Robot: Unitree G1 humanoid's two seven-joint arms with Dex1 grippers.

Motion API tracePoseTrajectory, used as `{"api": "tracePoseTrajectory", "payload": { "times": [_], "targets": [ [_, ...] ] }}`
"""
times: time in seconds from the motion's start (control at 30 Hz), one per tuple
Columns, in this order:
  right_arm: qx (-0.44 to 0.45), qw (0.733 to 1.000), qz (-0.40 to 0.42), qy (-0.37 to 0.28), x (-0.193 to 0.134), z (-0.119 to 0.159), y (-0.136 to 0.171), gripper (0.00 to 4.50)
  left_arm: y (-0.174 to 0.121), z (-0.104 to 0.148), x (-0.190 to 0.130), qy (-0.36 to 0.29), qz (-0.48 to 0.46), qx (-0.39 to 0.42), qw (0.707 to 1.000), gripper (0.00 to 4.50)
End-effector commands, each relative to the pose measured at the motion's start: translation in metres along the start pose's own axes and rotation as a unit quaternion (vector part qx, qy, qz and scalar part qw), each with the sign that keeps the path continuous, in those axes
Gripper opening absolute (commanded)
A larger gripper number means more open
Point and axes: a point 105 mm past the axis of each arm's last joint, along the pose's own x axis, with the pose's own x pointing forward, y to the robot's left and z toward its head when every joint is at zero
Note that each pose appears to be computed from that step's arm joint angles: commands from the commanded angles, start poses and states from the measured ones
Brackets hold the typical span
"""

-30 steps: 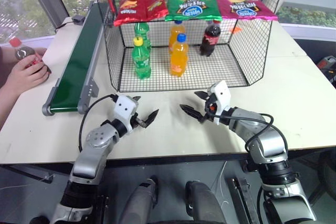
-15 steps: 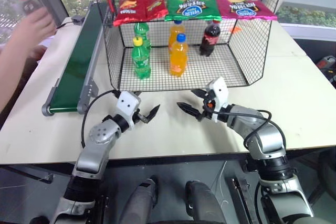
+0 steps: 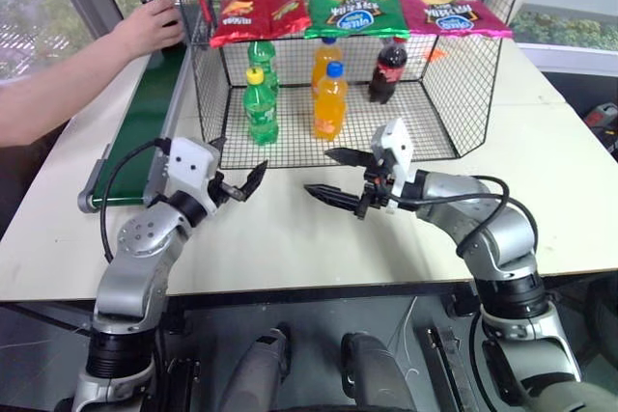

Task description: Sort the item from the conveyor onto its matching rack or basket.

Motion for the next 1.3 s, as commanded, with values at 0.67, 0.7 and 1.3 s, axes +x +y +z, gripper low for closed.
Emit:
{"api": "tracePoseTrajectory", "payload": {
  "times": [0.67, 0.7, 1.3],
  "targets": [
    [-0.015, 0.995, 0.097, -0.018, -0.003, 0.021, 0.019, 4.47, 0.116, 0.011, -0.072, -0.009, 0.296, -0.005, 0.955, 4.5],
    [-0.016, 0.995, 0.095, -0.018, -0.002, 0.02, 0.018, 4.47, 0.124, 0.01, -0.076, -0.007, 0.312, 0.003, 0.95, 4.5],
    [-0.026, 0.997, 0.066, -0.015, -0.003, 0.014, 0.016, 4.47, 0.148, -0.009, -0.066, 0.004, 0.357, -0.024, 0.934, 4.5]
  ]
}}
